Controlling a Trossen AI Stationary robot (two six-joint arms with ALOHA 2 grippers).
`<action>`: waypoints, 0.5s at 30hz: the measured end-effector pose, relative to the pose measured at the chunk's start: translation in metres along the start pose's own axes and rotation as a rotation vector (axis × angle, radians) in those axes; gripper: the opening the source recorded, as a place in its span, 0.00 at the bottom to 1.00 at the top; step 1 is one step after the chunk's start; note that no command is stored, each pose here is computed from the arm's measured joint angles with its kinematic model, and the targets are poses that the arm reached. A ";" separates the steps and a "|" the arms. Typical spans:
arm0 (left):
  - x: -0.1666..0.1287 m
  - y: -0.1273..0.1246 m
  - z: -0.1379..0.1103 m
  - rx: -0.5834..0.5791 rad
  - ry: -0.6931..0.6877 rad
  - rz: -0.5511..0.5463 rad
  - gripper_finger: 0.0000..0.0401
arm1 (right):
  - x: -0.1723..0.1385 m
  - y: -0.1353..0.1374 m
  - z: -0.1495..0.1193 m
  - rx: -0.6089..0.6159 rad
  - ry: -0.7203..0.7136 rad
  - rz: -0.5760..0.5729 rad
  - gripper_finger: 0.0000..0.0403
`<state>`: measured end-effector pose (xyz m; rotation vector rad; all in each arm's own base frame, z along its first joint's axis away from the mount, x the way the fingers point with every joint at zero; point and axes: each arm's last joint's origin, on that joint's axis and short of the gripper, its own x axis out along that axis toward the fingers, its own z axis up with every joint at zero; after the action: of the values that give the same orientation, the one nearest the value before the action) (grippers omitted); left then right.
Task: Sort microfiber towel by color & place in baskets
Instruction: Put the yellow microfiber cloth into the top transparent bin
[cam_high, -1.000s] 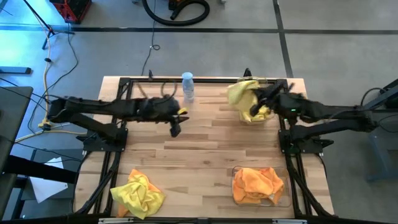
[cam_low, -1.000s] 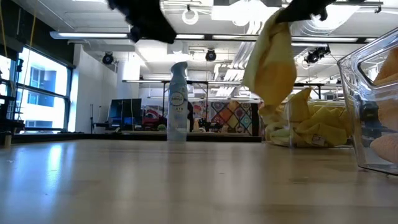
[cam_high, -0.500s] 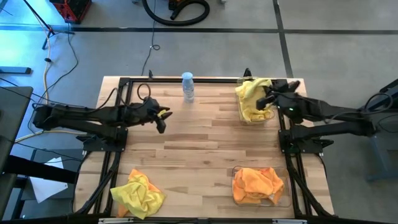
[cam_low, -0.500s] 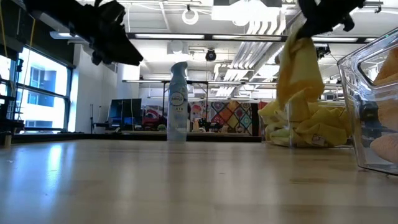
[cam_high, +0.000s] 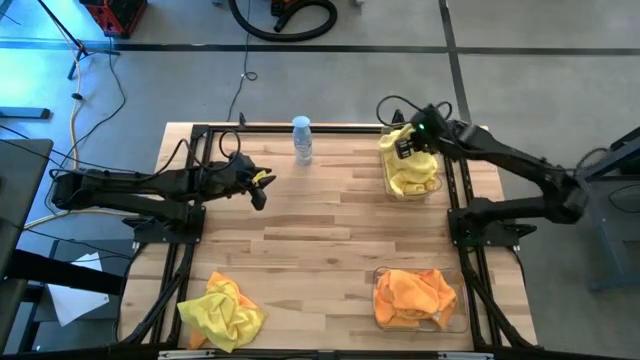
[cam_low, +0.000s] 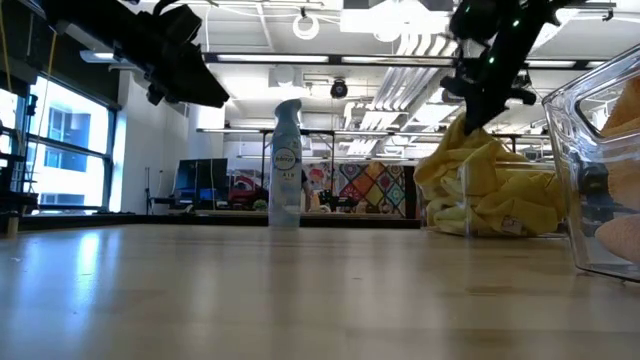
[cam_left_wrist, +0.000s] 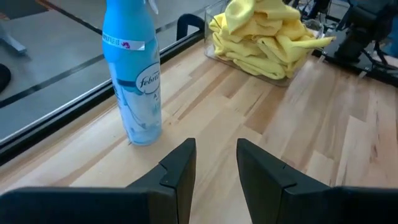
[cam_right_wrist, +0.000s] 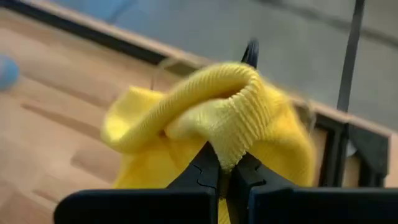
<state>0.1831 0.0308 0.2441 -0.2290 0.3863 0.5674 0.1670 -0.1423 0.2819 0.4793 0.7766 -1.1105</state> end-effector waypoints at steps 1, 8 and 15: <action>0.000 0.000 0.000 0.002 0.005 0.001 0.26 | 0.007 -0.001 0.002 0.003 0.034 -0.008 0.00; 0.000 0.001 -0.003 0.016 0.032 0.010 0.26 | 0.066 0.000 -0.006 -0.014 0.299 -0.018 0.00; 0.000 0.001 -0.004 0.027 0.038 0.012 0.26 | 0.113 0.010 -0.020 -0.046 0.456 -0.049 0.00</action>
<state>0.1812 0.0305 0.2405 -0.2120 0.4324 0.5696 0.1959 -0.1934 0.1831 0.6891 1.2140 -1.0370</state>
